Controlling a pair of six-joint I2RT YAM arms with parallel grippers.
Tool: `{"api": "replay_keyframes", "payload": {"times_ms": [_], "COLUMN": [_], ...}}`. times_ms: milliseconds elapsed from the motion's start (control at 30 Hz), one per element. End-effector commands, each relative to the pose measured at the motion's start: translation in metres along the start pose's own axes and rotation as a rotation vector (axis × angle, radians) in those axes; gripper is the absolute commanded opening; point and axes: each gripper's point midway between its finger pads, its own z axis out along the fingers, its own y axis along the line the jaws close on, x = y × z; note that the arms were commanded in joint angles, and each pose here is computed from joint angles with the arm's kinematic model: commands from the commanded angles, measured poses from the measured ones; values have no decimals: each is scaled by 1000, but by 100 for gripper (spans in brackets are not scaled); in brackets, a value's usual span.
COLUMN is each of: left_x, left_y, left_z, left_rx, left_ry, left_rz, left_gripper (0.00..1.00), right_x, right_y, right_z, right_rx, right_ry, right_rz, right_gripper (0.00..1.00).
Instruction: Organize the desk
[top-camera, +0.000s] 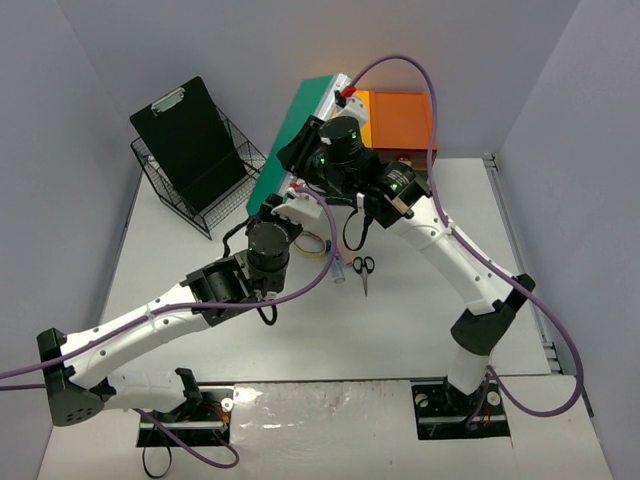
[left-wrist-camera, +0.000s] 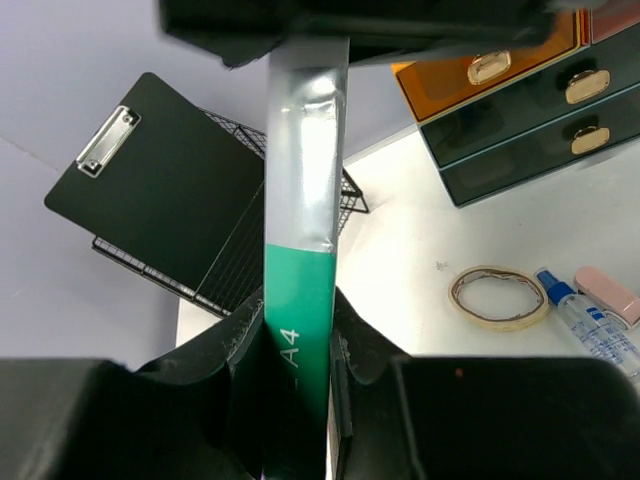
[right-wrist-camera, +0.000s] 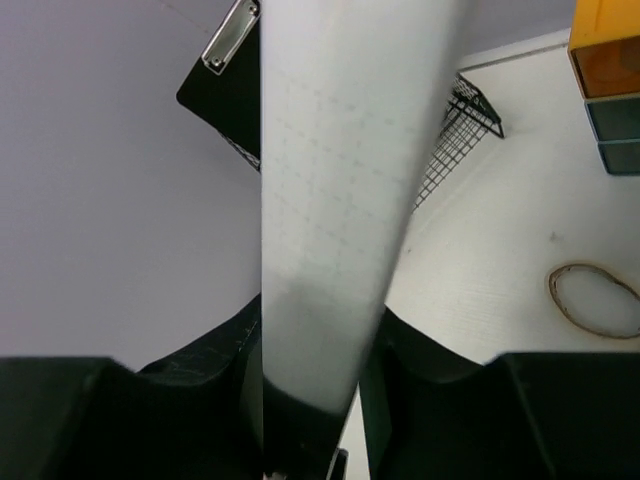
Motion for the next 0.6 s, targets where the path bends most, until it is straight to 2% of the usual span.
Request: {"api": "replay_keyframes", "payload": {"times_ms": [0, 133, 433, 567], "left_x": [-15, -11, -3, -1], "left_y": [50, 46, 48, 54], "left_z": [-22, -32, -55, -59], "left_rx": [-117, -93, -69, -67], "left_ry": [-34, -32, -31, -33], "left_rz": [-67, -9, 43, 52], "left_gripper": [0, 0, 0, 0], "right_x": [-60, -73, -102, -91], "right_y": [0, -15, -66, -74], "right_z": [-45, -39, -24, -10], "right_rx": [-110, -148, -164, -200], "right_ry": [-27, 39, 134, 253], "right_rz": [86, 157, 275, 342], "right_gripper": [38, 42, 44, 45]}}
